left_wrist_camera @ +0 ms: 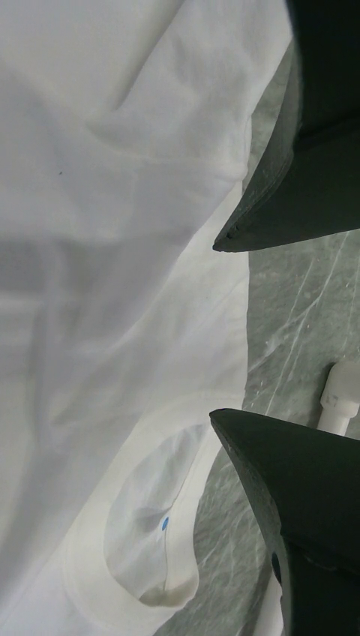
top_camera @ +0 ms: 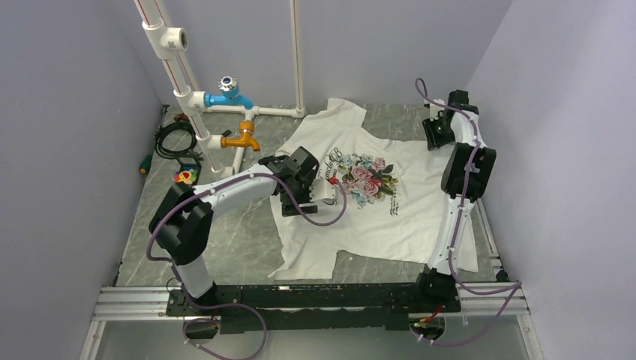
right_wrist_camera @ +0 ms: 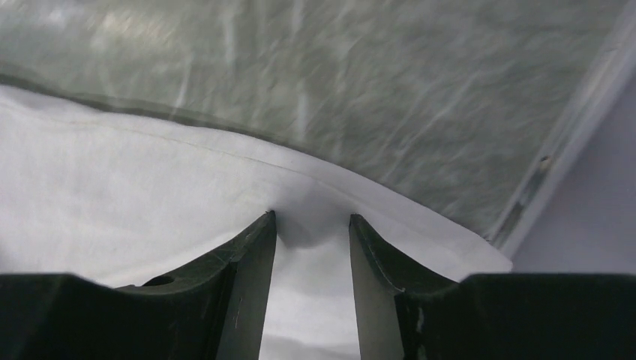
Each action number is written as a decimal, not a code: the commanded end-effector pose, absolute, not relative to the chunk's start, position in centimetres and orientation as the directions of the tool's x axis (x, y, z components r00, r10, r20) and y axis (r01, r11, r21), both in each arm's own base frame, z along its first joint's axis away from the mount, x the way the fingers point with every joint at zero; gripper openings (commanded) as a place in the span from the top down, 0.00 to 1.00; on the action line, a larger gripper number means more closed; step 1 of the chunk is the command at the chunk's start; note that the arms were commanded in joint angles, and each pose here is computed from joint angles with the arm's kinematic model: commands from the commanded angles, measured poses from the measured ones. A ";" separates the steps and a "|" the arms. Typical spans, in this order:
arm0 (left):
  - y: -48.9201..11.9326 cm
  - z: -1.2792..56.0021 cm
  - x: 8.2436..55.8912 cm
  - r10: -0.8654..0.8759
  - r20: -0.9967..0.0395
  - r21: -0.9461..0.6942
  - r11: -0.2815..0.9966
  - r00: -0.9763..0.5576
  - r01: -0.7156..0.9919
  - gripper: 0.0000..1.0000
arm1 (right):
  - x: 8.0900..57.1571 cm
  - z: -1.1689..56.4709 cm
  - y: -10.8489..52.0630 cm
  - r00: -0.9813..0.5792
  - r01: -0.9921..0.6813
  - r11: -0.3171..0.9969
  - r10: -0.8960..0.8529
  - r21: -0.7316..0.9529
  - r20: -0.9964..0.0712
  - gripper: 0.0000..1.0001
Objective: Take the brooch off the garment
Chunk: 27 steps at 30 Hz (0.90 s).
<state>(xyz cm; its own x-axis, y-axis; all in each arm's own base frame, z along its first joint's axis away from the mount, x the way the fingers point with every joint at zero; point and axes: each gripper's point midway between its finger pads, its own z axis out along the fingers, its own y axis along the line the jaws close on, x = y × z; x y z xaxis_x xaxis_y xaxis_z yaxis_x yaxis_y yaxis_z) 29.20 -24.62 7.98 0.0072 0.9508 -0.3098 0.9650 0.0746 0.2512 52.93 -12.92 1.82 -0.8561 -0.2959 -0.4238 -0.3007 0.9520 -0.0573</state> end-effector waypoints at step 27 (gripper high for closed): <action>-21.6 1.4 24.3 0.978 -0.199 0.200 -0.023 0.064 0.980 0.19 | 52.0 18.3 -10.1 -0.676 -0.313 0.948 -0.264 -0.057 -0.688 0.05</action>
<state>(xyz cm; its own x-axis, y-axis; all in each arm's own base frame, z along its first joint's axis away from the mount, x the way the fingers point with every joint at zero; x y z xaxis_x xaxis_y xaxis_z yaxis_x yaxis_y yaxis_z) 24.65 -22.64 3.04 0.0622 0.9698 -0.2359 0.9786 -0.0128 0.2055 55.71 -13.53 12.37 -0.7218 -0.2452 -0.6472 -0.2229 0.9677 -0.1181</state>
